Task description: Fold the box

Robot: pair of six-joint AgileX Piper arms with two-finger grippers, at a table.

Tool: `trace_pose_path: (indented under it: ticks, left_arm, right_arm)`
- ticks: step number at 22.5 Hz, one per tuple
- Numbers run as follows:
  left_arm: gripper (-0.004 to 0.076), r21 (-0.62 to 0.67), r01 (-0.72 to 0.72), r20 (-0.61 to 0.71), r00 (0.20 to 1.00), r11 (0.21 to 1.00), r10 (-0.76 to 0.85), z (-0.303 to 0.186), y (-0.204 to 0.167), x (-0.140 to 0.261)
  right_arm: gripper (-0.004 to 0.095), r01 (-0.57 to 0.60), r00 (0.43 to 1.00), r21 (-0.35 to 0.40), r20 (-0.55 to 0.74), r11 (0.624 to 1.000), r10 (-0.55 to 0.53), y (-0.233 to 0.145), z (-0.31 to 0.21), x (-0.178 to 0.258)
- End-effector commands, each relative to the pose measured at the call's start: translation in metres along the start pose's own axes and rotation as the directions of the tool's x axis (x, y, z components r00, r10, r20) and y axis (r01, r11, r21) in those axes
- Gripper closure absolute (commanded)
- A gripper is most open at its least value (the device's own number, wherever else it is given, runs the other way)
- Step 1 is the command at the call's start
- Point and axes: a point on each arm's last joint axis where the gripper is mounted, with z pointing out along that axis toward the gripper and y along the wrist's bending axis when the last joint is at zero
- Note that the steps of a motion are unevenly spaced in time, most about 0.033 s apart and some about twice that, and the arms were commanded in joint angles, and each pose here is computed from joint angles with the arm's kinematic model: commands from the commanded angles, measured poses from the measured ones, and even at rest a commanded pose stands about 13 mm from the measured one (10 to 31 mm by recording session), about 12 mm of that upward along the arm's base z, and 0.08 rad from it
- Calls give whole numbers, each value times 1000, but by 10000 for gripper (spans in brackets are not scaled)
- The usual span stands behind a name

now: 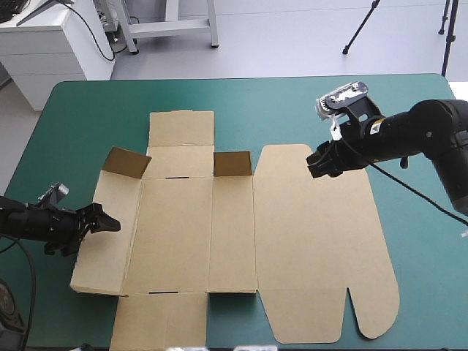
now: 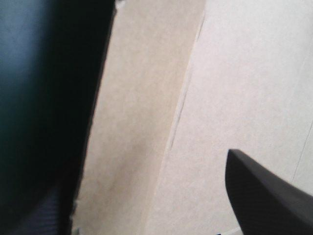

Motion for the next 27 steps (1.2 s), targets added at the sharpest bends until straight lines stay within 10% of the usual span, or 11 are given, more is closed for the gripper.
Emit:
trace_pose_path:
  ticks: [1,27]
  left_arm:
    - [204,81,-33,-8,999,996,33,-9,-15,2]
    - [734,-49,-165,-159,975,985,156,-1,-24,8]
  right_arm:
    - [422,15,995,18,102,1000,-16,5,-19,-6]
    - [427,17,995,24,99,1000,-19,4,-19,-6]
